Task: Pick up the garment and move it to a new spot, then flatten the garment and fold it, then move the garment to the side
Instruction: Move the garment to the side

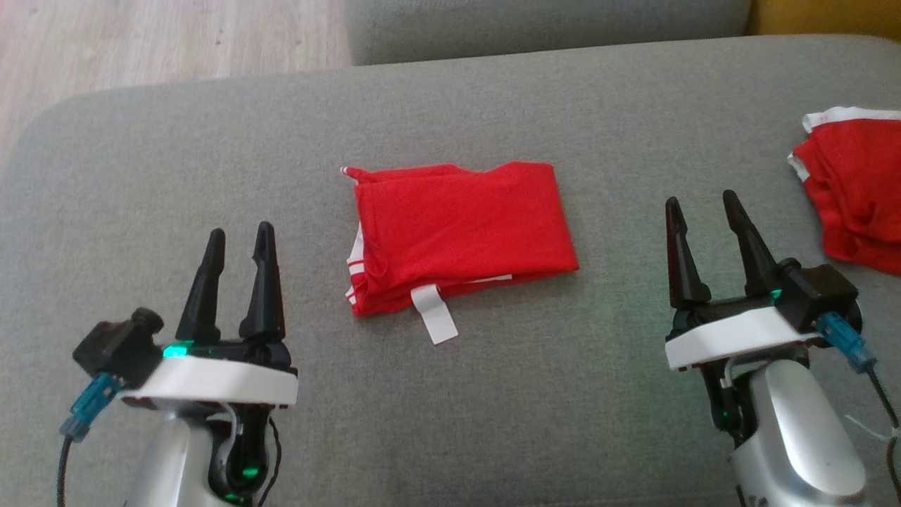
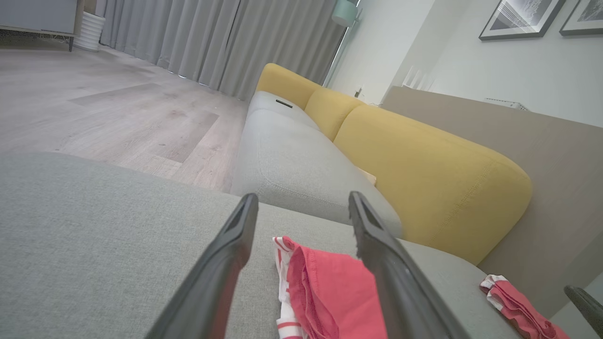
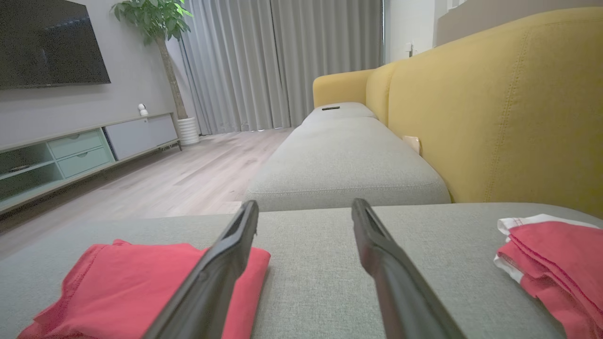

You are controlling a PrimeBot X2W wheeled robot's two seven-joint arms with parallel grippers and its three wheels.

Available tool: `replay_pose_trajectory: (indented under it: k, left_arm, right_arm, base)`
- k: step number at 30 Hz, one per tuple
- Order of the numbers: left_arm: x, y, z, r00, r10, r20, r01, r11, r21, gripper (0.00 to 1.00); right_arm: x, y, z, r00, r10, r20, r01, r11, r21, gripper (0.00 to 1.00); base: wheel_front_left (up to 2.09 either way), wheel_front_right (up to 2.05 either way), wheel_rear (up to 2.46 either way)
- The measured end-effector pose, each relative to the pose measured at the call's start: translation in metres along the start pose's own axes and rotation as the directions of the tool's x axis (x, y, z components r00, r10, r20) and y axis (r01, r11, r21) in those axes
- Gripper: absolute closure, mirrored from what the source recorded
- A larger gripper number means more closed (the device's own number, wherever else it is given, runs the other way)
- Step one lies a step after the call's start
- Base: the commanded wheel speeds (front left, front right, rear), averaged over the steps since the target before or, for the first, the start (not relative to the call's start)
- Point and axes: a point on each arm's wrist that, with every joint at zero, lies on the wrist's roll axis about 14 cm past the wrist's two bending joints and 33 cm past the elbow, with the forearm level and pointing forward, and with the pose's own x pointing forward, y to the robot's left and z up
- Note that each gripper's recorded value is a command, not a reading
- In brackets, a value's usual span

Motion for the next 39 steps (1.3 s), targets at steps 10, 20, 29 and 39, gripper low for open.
replay_pose_trajectory:
  k: [10, 20, 29, 39]
  left_arm:
    - [0.004, 0.008, -0.011, 0.999, 0.019, -0.03, -0.019, 1.0, 0.003, 0.0]
    - [0.004, 0.025, -0.014, 0.997, 0.066, -0.043, -0.065, 0.998, 0.013, 0.0]
    - [-0.002, 0.038, -0.015, 0.993, 0.104, -0.05, -0.103, 0.994, 0.022, 0.0]
    - [-0.003, 0.037, -0.015, 0.993, 0.103, -0.05, -0.103, 0.995, 0.015, 0.0]
  right_arm:
    - [0.017, 0.014, -0.04, 0.986, 0.052, -0.161, -0.059, 0.998, -0.035, 0.0]
    - [0.037, 0.042, -0.101, 0.907, 0.135, -0.4, -0.154, 0.988, -0.016, 0.0]
    - [0.039, 0.052, -0.134, 0.833, 0.157, -0.53, -0.154, 0.987, 0.05, 0.0]
    - [0.042, 0.065, -0.146, 0.765, 0.193, -0.614, -0.213, 0.976, 0.042, 1.0]
  base:
    - [0.0, 0.0, 0.0]
    - [0.0, 0.0, 0.0]
    - [0.0, 0.0, 0.0]
    - [0.0, 0.0, 0.0]
